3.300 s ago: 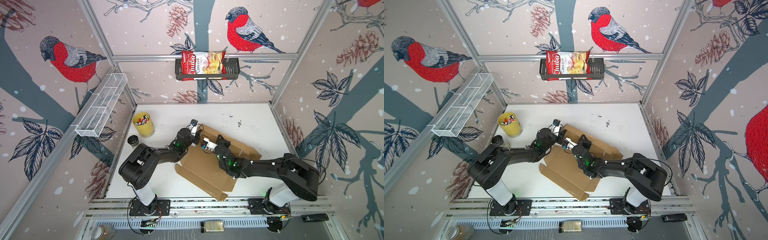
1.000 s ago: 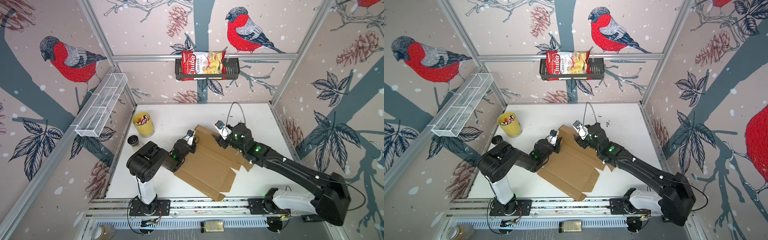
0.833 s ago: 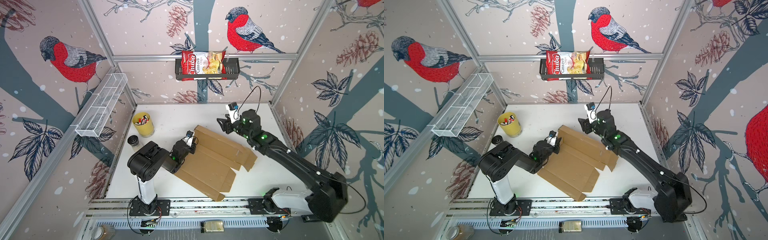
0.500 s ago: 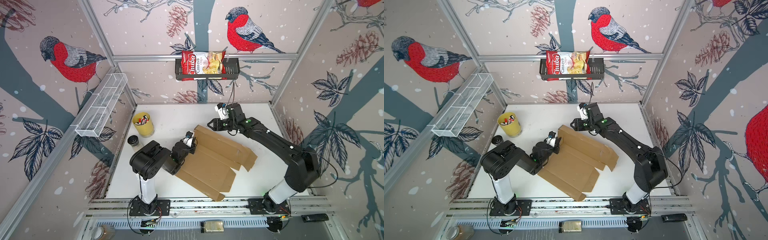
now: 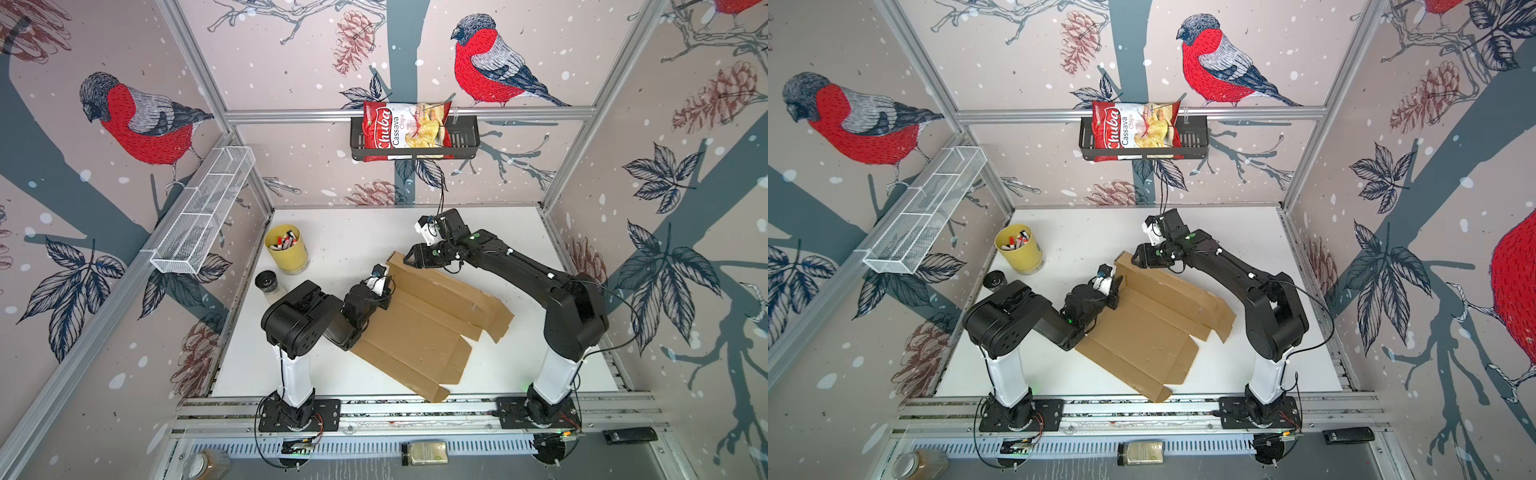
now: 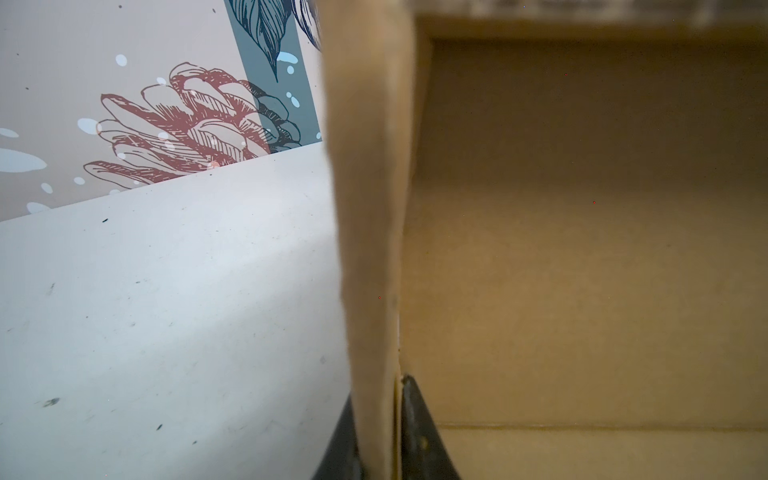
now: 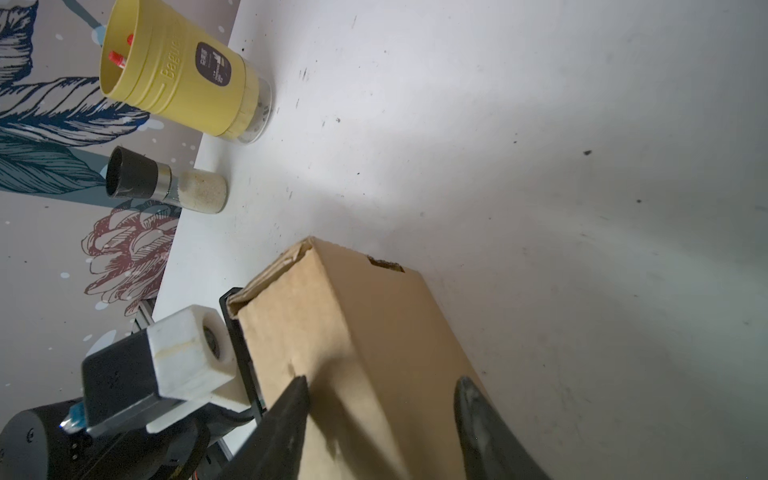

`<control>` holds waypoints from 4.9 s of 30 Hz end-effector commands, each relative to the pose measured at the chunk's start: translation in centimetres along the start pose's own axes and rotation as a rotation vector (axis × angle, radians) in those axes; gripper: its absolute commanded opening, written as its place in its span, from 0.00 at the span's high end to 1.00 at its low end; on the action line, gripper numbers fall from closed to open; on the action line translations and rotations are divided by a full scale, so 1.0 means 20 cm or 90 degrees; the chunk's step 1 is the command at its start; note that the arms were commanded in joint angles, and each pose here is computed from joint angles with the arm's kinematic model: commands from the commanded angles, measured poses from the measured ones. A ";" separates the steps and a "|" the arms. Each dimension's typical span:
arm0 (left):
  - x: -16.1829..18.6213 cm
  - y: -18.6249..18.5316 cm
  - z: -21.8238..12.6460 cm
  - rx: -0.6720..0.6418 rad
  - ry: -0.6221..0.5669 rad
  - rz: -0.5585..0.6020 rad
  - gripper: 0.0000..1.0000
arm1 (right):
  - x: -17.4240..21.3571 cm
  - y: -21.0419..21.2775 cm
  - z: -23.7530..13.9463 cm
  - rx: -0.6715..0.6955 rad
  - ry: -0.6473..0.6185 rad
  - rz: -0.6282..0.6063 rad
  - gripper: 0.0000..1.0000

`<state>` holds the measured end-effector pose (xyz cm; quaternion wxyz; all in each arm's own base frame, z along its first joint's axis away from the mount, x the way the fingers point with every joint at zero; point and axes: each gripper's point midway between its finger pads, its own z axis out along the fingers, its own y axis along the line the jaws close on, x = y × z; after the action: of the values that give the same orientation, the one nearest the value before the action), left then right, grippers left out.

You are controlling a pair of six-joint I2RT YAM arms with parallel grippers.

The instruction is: Fold the paper box

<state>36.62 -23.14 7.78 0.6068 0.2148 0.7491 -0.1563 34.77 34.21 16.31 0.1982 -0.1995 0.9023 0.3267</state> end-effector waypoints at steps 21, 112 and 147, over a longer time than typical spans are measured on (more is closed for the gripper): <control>-0.17 0.02 0.09 0.038 -0.041 -0.023 0.76 | 0.08 -0.08 0.03 0.034 0.040 -0.016 0.47; -0.12 0.37 -0.33 -0.356 -0.113 -0.060 1.00 | 0.44 -0.57 -0.60 0.077 -0.273 0.233 0.53; -0.08 0.30 -0.25 -0.297 -0.074 -0.067 1.00 | 0.60 -0.75 -0.22 0.154 -0.191 0.271 0.52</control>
<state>35.57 -15.43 10.49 0.6719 0.0165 0.7403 -0.0159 30.57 17.59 5.80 0.2760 0.0615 0.9204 0.2699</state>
